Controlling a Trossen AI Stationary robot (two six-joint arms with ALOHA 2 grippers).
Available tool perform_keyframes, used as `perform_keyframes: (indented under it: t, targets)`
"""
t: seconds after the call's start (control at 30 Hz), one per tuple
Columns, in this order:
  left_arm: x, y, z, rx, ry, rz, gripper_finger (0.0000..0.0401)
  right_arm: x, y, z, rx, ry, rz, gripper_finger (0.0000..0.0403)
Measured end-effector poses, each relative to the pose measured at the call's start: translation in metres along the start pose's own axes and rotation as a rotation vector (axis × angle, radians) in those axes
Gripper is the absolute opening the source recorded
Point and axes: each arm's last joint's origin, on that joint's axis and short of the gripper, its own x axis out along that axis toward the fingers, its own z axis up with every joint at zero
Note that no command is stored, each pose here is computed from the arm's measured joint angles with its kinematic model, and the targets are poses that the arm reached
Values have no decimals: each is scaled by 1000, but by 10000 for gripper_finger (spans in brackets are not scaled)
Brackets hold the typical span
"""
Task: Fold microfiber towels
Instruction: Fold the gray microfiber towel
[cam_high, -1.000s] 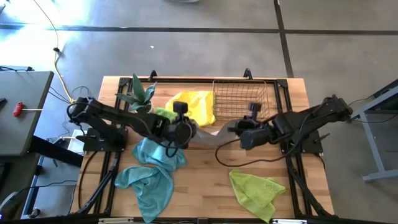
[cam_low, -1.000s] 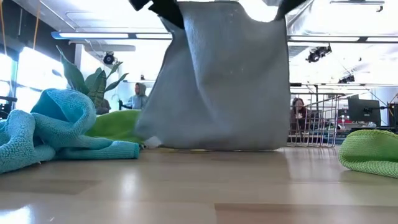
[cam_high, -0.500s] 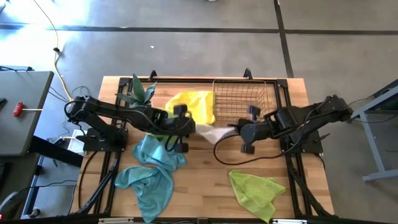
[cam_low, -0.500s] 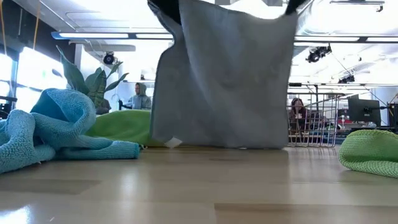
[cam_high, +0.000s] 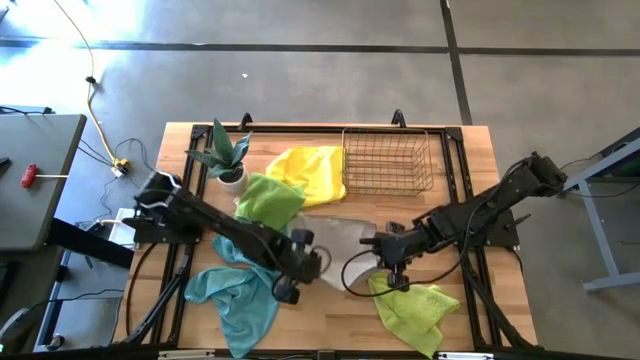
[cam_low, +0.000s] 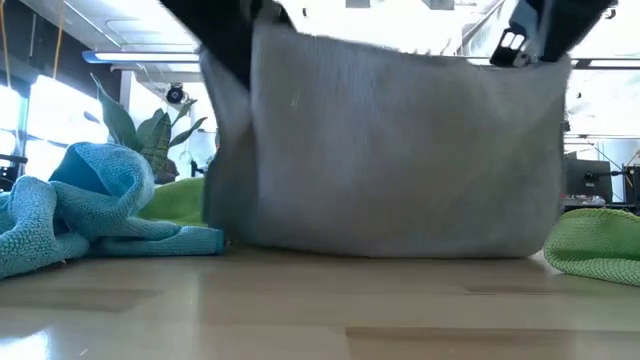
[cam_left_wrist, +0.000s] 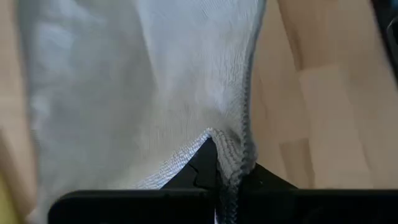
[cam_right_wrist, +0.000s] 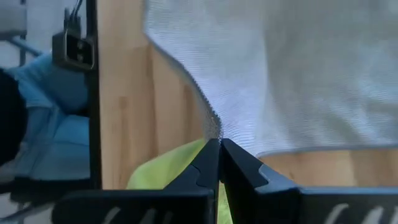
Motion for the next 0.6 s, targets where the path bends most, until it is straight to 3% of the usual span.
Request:
perform_keyframes:
  t: [0.17, 0.3, 0.43, 0.6]
  targets:
    - [33, -14, -6, 6, 81, -12, 0, 5, 3, -10, -22, 60, 36, 7]
    - [45, -20, -7, 2, 111, -116, 0, 5, 4, -11, -49, 60, 45, 7]
    - [47, -15, -7, -9, 116, -110, 0, 5, -1, -9, -106, 14, -55, 7]
    - [46, 3, -9, -42, 159, -12, 0, 4, -14, -3, -125, -21, -162, 7]
